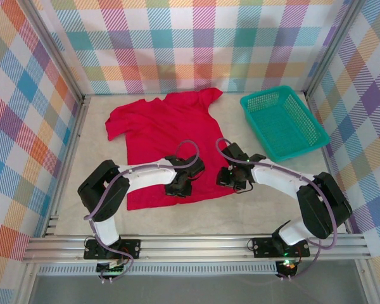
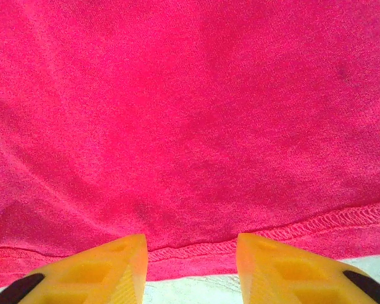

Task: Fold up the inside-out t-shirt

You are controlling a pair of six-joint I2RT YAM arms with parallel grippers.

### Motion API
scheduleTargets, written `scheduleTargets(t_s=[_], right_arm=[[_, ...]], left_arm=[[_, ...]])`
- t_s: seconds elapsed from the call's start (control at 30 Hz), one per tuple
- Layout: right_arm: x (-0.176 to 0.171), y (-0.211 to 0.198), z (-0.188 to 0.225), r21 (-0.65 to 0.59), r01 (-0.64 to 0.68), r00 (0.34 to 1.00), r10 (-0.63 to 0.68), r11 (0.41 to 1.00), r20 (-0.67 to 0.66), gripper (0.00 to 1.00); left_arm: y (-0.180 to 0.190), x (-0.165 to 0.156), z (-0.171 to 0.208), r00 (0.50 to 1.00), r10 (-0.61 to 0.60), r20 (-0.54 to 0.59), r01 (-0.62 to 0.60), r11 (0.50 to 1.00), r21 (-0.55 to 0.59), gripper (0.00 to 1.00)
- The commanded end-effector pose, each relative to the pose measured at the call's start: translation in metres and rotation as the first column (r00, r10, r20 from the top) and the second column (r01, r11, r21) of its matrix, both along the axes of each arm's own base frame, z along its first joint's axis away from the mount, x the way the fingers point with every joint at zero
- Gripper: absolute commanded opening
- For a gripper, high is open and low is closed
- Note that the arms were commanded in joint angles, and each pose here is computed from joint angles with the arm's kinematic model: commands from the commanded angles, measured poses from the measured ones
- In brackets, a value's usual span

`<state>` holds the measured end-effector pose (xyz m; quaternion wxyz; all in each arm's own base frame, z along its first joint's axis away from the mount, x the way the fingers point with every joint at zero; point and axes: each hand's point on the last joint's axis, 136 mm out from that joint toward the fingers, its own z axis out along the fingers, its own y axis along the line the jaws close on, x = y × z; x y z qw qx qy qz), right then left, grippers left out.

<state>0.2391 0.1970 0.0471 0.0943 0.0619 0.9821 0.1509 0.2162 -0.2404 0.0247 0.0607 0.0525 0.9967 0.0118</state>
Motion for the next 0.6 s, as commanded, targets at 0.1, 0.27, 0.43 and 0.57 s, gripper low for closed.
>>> scheduleTargets(t_s=[0.1,0.27,0.43,0.57], right_arm=[[0.004,0.002,0.005,-0.004,-0.016,1.000,0.016,1.000,0.006,0.43],[0.004,0.002,0.005,-0.004,-0.018,1.000,0.018,1.000,0.005,0.43],[0.005,0.004,0.004,0.001,-0.020,1.000,0.020,1.000,0.001,0.43],[0.006,0.005,0.003,0.000,-0.021,1.000,0.021,1.000,-0.001,0.43]], left_arm=[[0.003,-0.007,0.000,1.000,-0.016,-0.017,0.017,0.999,0.033,0.13],[0.004,-0.008,0.002,1.000,-0.018,-0.011,0.018,0.999,0.043,0.09],[0.006,-0.007,0.005,1.000,-0.020,-0.006,0.020,0.998,0.063,0.00],[0.010,-0.006,0.013,1.000,-0.025,0.008,0.024,0.996,0.090,0.00]])
